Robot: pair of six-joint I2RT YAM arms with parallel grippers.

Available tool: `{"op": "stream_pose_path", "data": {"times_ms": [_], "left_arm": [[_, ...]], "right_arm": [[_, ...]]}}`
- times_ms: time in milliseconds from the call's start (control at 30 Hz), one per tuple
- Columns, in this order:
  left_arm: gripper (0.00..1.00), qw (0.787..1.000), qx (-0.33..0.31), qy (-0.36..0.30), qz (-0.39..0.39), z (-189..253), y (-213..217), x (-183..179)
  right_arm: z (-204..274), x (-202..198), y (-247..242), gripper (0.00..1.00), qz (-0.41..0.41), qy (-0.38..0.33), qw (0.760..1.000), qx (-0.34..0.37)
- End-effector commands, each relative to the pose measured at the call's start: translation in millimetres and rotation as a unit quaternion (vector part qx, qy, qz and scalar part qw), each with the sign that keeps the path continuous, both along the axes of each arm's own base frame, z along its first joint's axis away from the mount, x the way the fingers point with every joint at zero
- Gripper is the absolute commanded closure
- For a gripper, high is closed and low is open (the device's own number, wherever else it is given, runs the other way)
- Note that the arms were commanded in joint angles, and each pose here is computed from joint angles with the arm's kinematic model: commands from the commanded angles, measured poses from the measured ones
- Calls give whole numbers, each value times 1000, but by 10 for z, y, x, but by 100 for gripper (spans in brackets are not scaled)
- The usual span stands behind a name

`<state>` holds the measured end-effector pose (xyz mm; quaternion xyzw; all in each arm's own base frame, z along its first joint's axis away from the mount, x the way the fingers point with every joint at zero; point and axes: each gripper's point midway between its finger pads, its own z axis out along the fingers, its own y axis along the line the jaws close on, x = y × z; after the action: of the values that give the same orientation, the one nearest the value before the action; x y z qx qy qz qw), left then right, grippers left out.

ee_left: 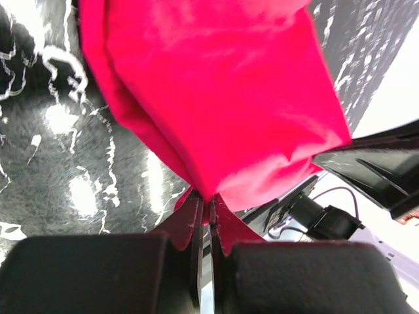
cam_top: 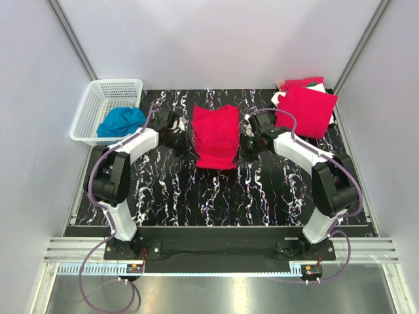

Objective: Fold and stack the t-shirts
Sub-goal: Fold the tshirt

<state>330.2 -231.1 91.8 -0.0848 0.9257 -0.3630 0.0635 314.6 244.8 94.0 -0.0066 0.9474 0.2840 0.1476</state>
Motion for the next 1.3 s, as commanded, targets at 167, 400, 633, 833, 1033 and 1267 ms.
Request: {"op": "stream_pose_path", "data": {"times_ms": [167, 400, 633, 833, 1033, 1267], "left_arm": [[100, 998, -13, -54, 22, 449, -58, 555], [100, 998, -18, -51, 36, 474, -17, 970], [100, 996, -13, -70, 55, 507, 59, 1480], [100, 994, -19, -95, 53, 551, 25, 1784], [100, 991, -33, -124, 47, 633, -71, 1961], [100, 984, -34, -163, 62, 745, -258, 2220]], "right_arm": [[296, 581, 61, 100, 9, -35, 999, 32], [329, 1040, 52, 100, 6, -39, 999, 33], [440, 1593, 69, 100, -1, -52, 997, 52], [501, 1879, 66, 100, -1, -67, 996, 67], [480, 2007, 41, 100, 5, -79, 994, 69], [381, 2098, 78, 100, 7, -73, 994, 81]]}}
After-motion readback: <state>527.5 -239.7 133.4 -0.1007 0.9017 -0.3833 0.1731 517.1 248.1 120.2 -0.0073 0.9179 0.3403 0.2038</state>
